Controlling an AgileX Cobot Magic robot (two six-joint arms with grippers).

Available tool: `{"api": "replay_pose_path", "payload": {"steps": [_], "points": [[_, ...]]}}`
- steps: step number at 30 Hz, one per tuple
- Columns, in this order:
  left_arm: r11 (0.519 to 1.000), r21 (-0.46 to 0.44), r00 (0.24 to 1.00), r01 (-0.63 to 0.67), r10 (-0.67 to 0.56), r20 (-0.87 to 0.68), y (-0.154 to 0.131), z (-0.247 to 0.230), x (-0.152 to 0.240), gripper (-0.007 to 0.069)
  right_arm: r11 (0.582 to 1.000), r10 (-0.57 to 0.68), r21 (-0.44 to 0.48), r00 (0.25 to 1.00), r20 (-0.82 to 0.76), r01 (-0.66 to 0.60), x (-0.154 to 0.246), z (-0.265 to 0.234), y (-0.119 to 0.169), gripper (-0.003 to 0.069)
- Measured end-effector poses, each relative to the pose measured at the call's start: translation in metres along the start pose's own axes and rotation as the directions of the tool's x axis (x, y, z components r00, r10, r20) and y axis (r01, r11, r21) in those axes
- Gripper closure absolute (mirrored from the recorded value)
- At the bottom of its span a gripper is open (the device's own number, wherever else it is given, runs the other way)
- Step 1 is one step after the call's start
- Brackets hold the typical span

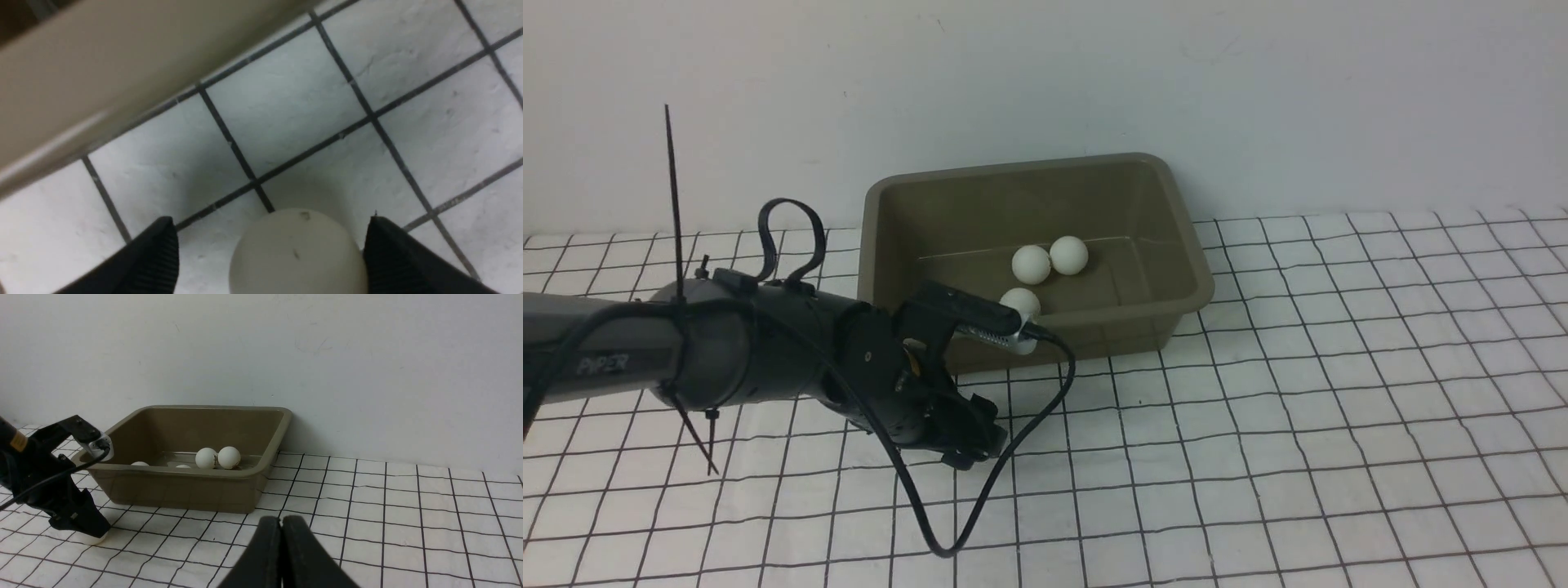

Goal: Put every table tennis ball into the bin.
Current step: Use the left arm to clamp the table tennis ball closest to it, then use the left arm to put the table tennis ball into the box

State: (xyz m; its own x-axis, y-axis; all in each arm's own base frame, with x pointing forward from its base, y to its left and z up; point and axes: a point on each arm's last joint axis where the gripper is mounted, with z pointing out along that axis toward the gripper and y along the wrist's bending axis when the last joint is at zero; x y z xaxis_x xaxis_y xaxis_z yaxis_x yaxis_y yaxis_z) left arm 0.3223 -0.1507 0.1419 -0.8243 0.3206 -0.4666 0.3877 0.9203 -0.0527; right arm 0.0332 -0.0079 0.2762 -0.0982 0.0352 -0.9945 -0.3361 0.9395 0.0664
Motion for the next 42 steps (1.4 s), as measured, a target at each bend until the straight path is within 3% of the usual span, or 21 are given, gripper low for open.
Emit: {"api": "replay_pose_path", "payload": {"steps": [6, 10, 18, 23, 25, 29, 32, 37, 42], "points": [[1.000, 0.005, 1.000, 0.015, -0.015, -0.013, -0.001, 0.004, 0.002, 0.0144, 1.000, 0.000, 0.000, 1.000, 0.000, 0.000, 0.000, 0.000, 0.000, 0.0676], [1.000, 0.009, 0.999, 0.028, -0.028, -0.016, -0.001, 0.004, 0.002, 0.0280, 1.000, 0.000, 0.000, 1.000, 0.000, 0.000, 0.000, 0.000, 0.000, 0.0676], [0.999, 0.040, 0.994, 0.006, -0.001, -0.113, -0.007, -0.036, -0.017, 0.0276, 1.000, 0.000, 0.000, 1.000, 0.000, 0.000, 0.000, 0.000, 0.000, 0.0676], [0.998, 0.062, 0.999, -0.027, 0.025, 0.028, -0.012, -0.100, -0.054, 0.0276, 1.000, 0.000, 0.000, 1.000, 0.000, 0.000, 0.000, 0.000, 0.000, 0.0676], [0.996, 0.062, 0.984, -0.059, 0.047, 0.172, -0.015, -0.139, -0.082, 0.0276, 1.000, 0.000, 0.000, 1.000, 0.000, 0.000, 0.000, 0.000, 0.000, 0.0676], [0.994, 0.009, 0.949, -0.112, 0.104, 0.298, -0.014, -0.162, -0.112, 0.0276, 1.000, 0.000, 0.000, 1.000, -0.001, 0.000, 0.000, 0.000, 0.000, 0.0676], [0.990, -0.042, 0.942, -0.135, 0.141, 0.305, -0.010, -0.143, -0.128, 0.0276, 1.000, 0.000, 0.002, 1.000, -0.004, 0.000, 0.000, 0.000, 0.000, 0.0676], [0.990, -0.049, 0.970, -0.134, 0.141, 0.196, -0.007, -0.066, -0.140, 0.0276, 1.000, 0.000, 0.011, 1.000, -0.018, 0.000, 0.002, 0.000, -0.001, 0.0676], [0.990, -0.046, 0.976, -0.135, 0.141, 0.167, -0.006, -0.033, -0.142, 0.0276, 1.000, 0.000, 0.013, 1.000, -0.020, 0.000, 0.002, 0.000, -0.001, 0.0676]]}}
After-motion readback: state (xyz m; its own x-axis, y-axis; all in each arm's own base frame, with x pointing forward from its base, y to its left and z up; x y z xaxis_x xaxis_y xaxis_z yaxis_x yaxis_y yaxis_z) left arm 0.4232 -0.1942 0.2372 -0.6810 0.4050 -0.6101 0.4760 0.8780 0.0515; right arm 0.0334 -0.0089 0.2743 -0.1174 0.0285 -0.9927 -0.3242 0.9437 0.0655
